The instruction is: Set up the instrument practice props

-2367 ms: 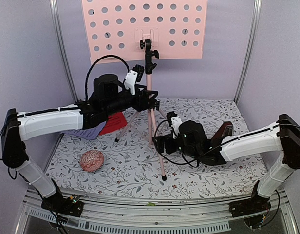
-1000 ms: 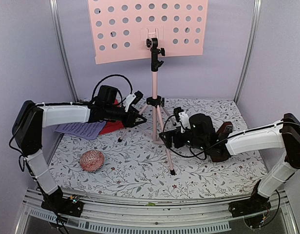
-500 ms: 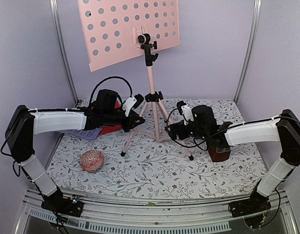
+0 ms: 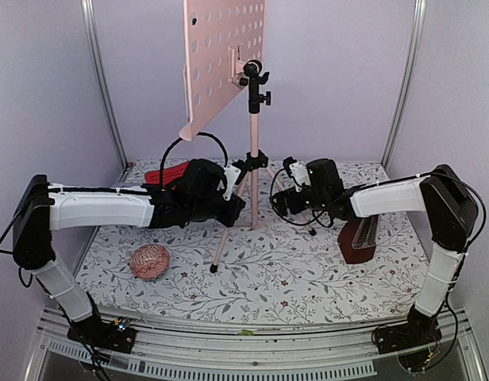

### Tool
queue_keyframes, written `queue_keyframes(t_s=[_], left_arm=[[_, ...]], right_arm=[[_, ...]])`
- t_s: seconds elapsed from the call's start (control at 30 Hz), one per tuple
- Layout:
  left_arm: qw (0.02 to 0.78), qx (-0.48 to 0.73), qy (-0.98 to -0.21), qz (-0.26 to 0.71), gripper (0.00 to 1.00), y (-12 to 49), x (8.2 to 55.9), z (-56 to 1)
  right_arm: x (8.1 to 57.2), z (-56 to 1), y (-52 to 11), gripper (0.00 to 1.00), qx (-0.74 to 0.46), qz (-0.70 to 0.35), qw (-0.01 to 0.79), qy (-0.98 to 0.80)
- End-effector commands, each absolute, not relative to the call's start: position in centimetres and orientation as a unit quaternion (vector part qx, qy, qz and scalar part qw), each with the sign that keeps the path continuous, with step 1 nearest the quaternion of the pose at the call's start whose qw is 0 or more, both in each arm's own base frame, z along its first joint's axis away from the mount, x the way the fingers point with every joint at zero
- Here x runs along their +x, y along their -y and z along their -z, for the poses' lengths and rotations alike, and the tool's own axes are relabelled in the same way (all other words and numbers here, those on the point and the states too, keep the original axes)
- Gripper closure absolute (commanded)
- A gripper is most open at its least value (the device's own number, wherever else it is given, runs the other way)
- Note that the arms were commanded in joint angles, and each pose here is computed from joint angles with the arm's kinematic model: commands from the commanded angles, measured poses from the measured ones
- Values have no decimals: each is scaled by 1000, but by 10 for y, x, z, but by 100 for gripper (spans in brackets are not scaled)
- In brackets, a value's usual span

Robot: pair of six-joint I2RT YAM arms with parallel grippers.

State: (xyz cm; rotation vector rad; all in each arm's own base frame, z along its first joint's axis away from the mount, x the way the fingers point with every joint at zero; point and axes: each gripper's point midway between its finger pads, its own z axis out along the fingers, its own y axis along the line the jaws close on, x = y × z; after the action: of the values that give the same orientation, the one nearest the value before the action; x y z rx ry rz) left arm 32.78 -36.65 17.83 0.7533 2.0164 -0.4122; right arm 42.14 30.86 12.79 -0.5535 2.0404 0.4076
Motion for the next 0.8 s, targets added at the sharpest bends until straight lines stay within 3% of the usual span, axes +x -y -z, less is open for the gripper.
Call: queue_keyframes(t_s=[0.0,0.43,0.63,0.77], left_arm=[[444,285,-830,178,100,396,300,-187],[411,187,-869,204,99,435,294,-165],[426,175,-863,207,81,432,300,-180],[434,171,-857,219,63,429,303,-192]], right_arm=[[470,-138,-300,1,-212,-152,506,-822],[495,-173,-344,1,-289,-187,549,-761],[483,-203,-337,1,-292,-191,565,-748],[470,-221,-331,1,-287,-202,569,-744]])
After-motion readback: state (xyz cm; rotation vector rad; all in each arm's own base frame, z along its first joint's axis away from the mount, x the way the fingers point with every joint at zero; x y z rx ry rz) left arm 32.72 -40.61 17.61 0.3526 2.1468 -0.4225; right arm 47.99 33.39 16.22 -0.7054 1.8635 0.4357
